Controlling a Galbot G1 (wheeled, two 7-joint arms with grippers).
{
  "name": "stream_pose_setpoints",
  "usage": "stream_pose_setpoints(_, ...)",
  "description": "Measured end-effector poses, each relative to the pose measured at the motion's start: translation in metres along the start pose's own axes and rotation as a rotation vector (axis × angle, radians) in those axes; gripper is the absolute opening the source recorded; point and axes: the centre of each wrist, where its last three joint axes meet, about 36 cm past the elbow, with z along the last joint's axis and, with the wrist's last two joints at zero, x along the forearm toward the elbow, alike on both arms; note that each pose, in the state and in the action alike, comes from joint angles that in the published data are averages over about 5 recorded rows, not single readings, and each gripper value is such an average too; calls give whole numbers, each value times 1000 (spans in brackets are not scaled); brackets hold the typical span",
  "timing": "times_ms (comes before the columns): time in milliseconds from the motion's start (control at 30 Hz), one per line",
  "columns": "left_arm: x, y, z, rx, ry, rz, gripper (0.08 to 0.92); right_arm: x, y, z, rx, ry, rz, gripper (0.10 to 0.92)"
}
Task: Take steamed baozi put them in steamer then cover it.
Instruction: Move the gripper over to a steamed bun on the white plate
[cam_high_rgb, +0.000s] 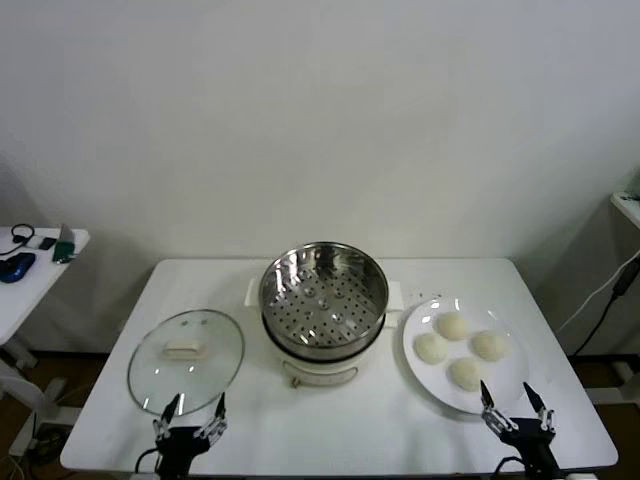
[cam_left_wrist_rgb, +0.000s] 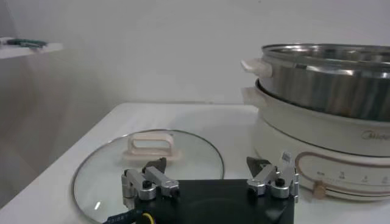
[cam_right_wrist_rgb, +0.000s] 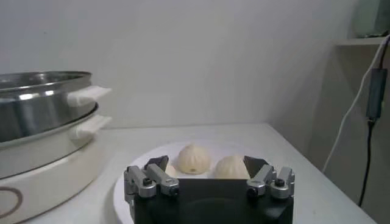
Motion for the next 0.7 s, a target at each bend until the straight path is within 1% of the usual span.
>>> stream_pose_setpoints(67, 0, 0, -1, 1, -2, 1, 823, -11, -3, -8, 9, 0, -6, 823)
stream_pose_setpoints(167, -2, -1, -2, 3, -8, 4, 823, -46, -11, -35, 55, -1, -36, 823)
stream_pose_setpoints(300, -3, -3, -4, 6, -15, 8, 823, -97, -22, -73, 195, 7, -125, 823)
stream_pose_setpoints(500, -3, -3, -5, 9, -25, 9, 823, -163, -40, -127, 535, 65, -345, 823)
stream_pose_setpoints(700, 0, -5, -3, 17, -23, 16, 823, -208, -63, -179, 868, 167, -599, 823)
